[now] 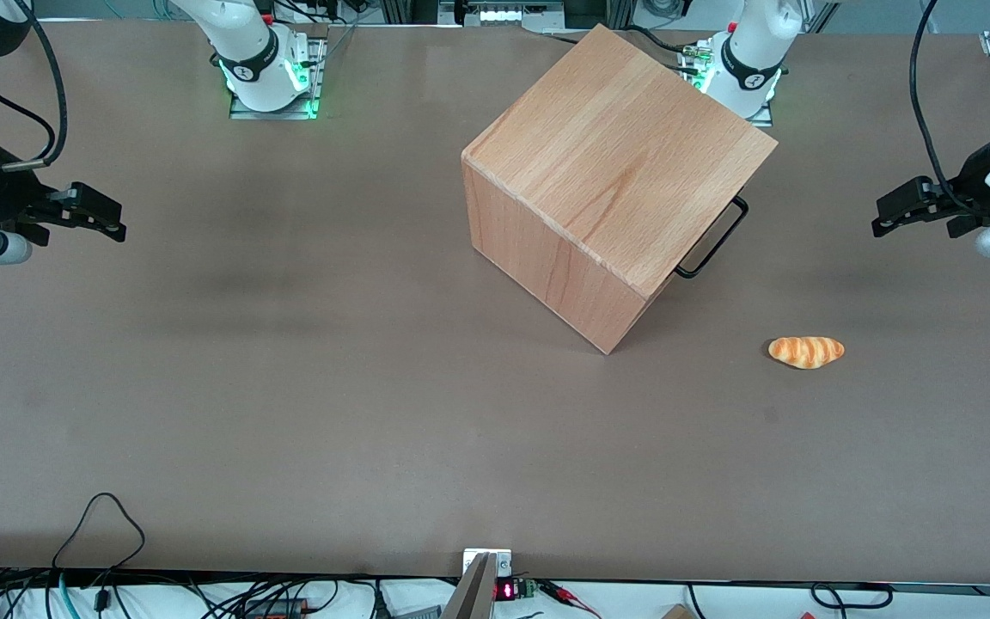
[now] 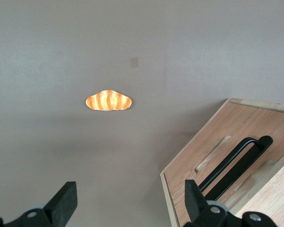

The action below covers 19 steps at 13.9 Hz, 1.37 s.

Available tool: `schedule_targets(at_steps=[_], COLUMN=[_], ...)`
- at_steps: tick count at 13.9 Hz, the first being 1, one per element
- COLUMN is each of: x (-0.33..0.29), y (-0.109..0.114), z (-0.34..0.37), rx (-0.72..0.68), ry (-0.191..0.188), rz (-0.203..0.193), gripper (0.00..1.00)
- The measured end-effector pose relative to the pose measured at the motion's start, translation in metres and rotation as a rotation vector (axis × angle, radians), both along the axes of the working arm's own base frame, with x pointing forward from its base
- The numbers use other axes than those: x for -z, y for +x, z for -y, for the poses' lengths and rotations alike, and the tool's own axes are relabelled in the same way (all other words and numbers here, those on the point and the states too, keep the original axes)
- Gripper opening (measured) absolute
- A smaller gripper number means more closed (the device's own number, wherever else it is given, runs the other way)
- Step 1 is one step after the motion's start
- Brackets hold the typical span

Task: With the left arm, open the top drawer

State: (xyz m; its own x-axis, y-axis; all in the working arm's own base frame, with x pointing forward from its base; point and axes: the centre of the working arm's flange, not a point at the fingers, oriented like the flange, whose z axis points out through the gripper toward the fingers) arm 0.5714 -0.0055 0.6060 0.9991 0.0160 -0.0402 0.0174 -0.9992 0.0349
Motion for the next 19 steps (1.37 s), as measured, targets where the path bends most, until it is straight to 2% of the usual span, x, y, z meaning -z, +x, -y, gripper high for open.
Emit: schedule_targets(at_steps=[13, 17, 19], x=[0.002, 0.026, 0.048], y=[0.001, 0.006, 0.01], z=[0.0, 0.007, 0.018], rx=[0.011, 0.037, 0.046], ry=[0.0, 0.001, -0.03], rz=[-0.005, -0.049, -0.073], gripper=[1.0, 1.0, 1.0])
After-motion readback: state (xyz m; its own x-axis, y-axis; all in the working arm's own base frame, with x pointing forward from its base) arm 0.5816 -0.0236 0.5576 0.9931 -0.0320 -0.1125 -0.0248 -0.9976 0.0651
